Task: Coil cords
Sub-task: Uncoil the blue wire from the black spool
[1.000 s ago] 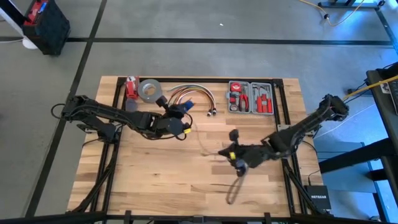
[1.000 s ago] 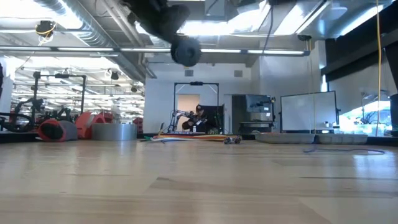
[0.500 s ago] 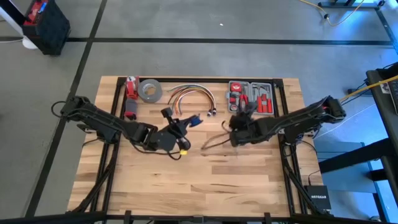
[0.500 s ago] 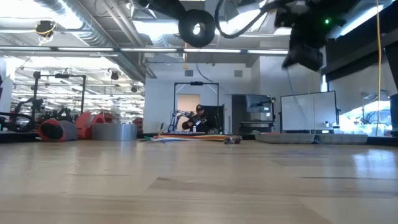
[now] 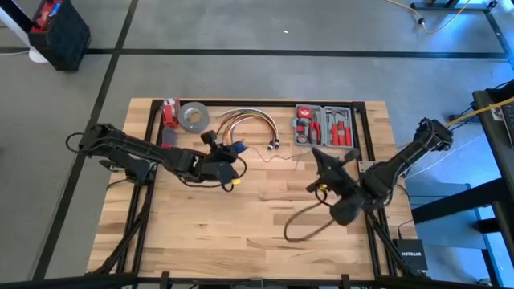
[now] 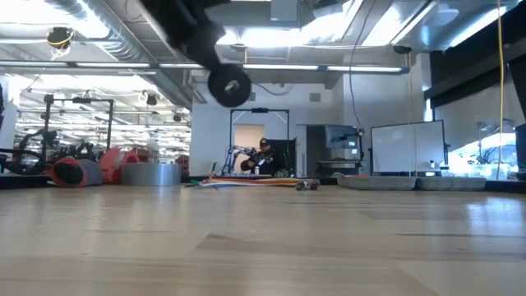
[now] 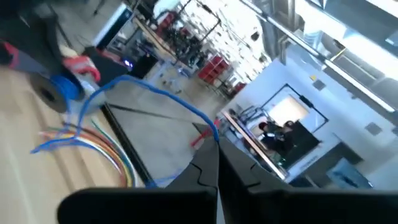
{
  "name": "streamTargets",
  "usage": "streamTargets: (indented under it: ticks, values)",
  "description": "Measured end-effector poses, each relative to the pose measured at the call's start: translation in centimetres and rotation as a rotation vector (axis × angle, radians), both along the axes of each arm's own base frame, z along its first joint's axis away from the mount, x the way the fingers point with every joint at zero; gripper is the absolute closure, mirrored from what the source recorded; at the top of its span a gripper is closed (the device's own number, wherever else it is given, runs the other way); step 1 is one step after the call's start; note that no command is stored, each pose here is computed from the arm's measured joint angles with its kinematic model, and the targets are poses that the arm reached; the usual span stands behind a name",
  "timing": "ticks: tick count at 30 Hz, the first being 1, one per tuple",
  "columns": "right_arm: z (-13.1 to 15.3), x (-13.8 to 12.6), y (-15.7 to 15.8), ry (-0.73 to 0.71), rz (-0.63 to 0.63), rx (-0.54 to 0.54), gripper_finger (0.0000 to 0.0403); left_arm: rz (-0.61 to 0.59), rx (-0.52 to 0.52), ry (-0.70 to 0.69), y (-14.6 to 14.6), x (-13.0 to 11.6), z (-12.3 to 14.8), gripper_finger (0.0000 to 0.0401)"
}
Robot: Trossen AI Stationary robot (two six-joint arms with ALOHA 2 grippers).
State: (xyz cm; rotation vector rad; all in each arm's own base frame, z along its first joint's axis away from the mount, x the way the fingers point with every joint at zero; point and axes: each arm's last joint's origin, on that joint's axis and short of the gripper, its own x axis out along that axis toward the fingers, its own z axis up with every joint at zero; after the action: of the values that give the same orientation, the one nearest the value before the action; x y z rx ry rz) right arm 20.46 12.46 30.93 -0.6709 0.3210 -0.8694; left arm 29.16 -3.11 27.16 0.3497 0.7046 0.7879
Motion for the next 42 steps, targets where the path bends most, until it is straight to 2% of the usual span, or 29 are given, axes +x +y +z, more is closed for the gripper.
streamTargets:
  ticks: [5, 9, 12, 13, 15, 18, 22, 26, 29, 33, 37, 39, 42]
  values:
    - [0.8, 0.1, 1.7, 0.008, 0.091, 0.037, 0.0402, 0.126, -0.047, 0.01, 1.7, -0.7, -0.6, 0.04]
    - [0.8, 0.8, 2.6, 0.109, 0.348, 0.166, 0.0402, 0.274, -0.065, -0.054, 3.3, -1.3, -0.8, 0.04]
    - [0.5, 1.8, 2.9, 0.198, 0.613, 0.305, 0.0402, 0.358, -0.047, -0.11, 4.1, -1.5, -0.8, 0.04]
    - [0.3, 2.1, 2.9, 0.23, 0.673, 0.349, 0.0402, 0.373, -0.033, -0.127, 4.2, -1.6, -0.8, 0.04]
    - [-0.5, 2.9, 2.4, 0.281, 0.712, 0.428, 0.0402, 0.38, -0.002, -0.165, 3.8, -1.5, -0.6, 0.04]
    - [-2.5, 4.0, 0.9, 0.397, 0.615, 0.487, 0.0402, 0.339, 0.018, -0.219, 2.7, -1.5, 0.2, 0.04]
    - [-5.5, 5.3, -1.8, 0.47, 0.381, 0.557, 0.0384, 0.225, 0.012, -0.289, 0.6, -1.5, 1.9, 0.04]
    - [-7.2, 5.6, -5.3, 0.506, 0.114, 0.591, 0.034, 0.086, -0.023, -0.294, -1.5, -1.9, 3.0, 0.04]
    - [-7.5, 5.2, -7.0, 0.512, -0.011, 0.646, 0.0298, 0.013, -0.058, -0.279, -2.4, -2.3, 3.3, 0.04]
    - [-7.4, 4.3, -7.5, 0.566, -0.034, 0.716, 0.0251, -0.013, -0.034, -0.244, -2.6, -2.3, 3.3, 0.04]
    - [-6.9, 4.0, -7.4, 0.565, -0.002, 0.746, 0.0228, -0.034, -0.023, -0.211, -2.6, -2.2, 3.1, 0.04]
    - [-6.5, 4.3, -7.4, 0.527, 0.028, 0.734, 0.0225, -0.05, -0.033, -0.203, -2.7, -2.1, 3.1, 0.04]
    - [-6.1, 5.4, -7.2, 0.462, 0.09, 0.654, 0.0225, -0.058, -0.04, -0.201, -2.7, -2.1, 3.1, 0.04]
